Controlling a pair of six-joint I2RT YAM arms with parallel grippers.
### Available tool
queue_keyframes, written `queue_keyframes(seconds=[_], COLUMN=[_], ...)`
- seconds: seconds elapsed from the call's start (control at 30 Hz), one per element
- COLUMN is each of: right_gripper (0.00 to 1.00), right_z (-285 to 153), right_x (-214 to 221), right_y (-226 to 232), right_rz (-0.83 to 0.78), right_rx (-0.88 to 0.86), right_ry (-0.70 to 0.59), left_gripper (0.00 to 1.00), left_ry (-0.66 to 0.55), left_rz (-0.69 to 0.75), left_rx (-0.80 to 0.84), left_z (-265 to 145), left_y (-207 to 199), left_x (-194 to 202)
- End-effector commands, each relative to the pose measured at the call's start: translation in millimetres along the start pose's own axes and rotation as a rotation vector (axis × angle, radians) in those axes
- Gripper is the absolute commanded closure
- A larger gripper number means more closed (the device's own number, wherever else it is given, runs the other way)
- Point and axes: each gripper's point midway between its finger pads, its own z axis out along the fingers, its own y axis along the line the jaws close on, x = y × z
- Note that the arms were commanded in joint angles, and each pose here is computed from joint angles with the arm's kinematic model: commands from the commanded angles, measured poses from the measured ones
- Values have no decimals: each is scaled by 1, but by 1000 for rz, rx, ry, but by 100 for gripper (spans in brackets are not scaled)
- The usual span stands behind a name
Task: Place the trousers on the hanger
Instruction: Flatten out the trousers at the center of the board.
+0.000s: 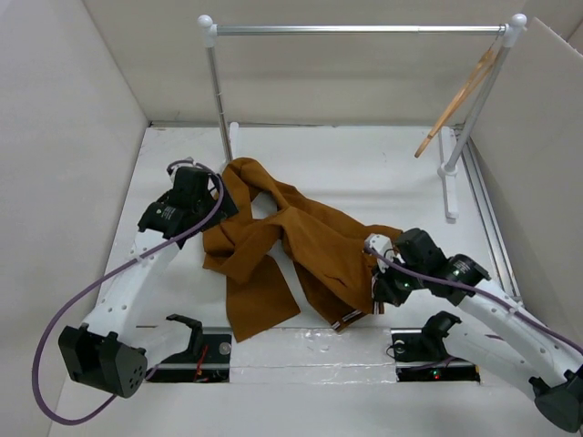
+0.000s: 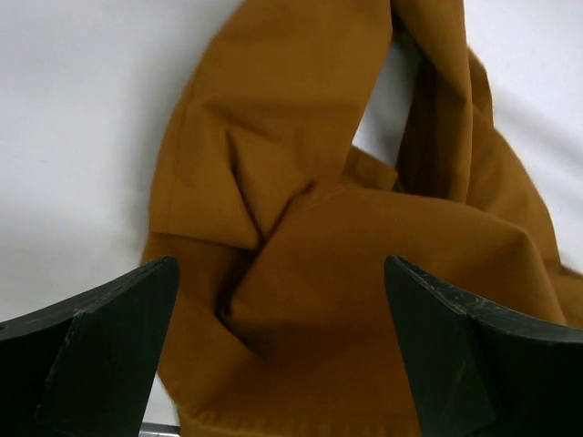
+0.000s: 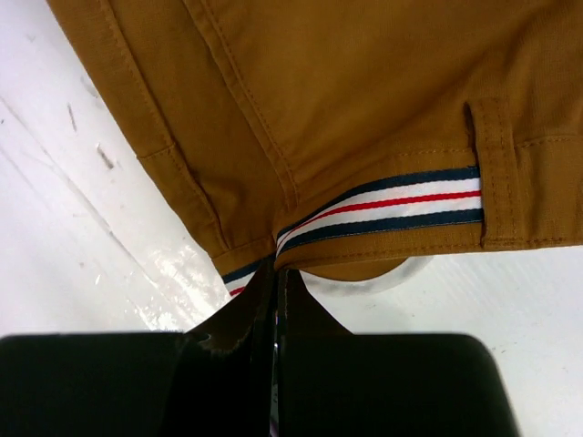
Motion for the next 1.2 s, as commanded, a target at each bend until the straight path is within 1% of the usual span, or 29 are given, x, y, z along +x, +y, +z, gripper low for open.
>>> queue_keyframes(seconds=[0.0,0.03,0.1,0.13,0.17,0.2,0.23,0.27,0.3,0.33,0.37,0.43,0.47,0.53,0.6,0.67,0.7,0.73,0.8,0.87,0.9,0.93,1.03,1.07,1.1,1.13,1.17], right_gripper=[100,100,100,100,100,100,100,100,100,100,100,100,100,100,100,100,100,100,100,100,100,100,100,100,100,100,100], right_z=[-5,-12,-18,-22,-32,-36,-38,-41,-48,-49,-50,-59,-59,-66,-71,-74,-74,-75,-76,-81,-81,-80,-80,-82,-83,-82,-83], right_x=[-15,-28,-47,-55,-69,-72,-76,-80,-89,-91,-92,-101,-101,-107,-113,-117,-117,-116,-113,-114,-115,-116,-119,-121,-122,-123,-123], right_y=[14,15,8,5,3,-5,-11,-13,-18,-18,-22,-31,-31,-38,-38,-37,-36,-36,-36,-39,-39,-38,-39,-41,-41,-42,-44], right_rz=[-40,-49,-50,-55,-67,-69,-63,-86,-85,-106,-105,-115,-116,-120,-130,-153,-155,-161,-167,-174,-179,-193,-204,-201,-206,-210,-206], right_rx=[-62,-53,-2,22,49,103,127,140,160,161,171,202,200,221,216,207,207,207,206,213,209,203,193,200,202,202,206], right_ry=[-54,-89,-139,-155,-185,-184,-177,-177,-199,-193,-194,-216,-217,-235,-256,-278,-283,-278,-275,-277,-273,-270,-267,-269,-271,-268,-267], left_gripper=[7,5,5,5,5,5,1,1,1,1,1,1,1,1,1,1,1,1,1,1,1,1,1,1,6,16,29], left_ry=[65,139,183,182,139,119,73,47,60,91,93,184,188,219,232,216,223,215,224,200,174,116,85,103,98,102,108], left_rz=[-36,-40,-78,-97,-149,-185,-234,-276,-351,-386,-416,-499,-498,-556,-593,-689,-688,-740,-785,-839,-854,-862,-855,-846,-830,-829,-827], left_rx=[115,169,188,168,162,143,89,109,105,119,144,142,137,134,114,115,104,115,106,67,70,57,11,-10,20,13,6], left_z=[6,4,-1,-4,-13,-17,-18,-28,-29,-31,-36,-41,-40,-46,-41,-32,-29,-24,-15,-8,-6,-3,15,24,30,36,41], left_y=[-15,-22,-21,-15,-12,-6,8,10,11,9,8,9,10,14,20,17,19,14,12,19,20,26,39,44,38,39,41], left_x=[22,39,53,55,49,49,45,43,49,57,59,81,83,94,104,101,104,99,102,102,97,91,99,110,108,110,115])
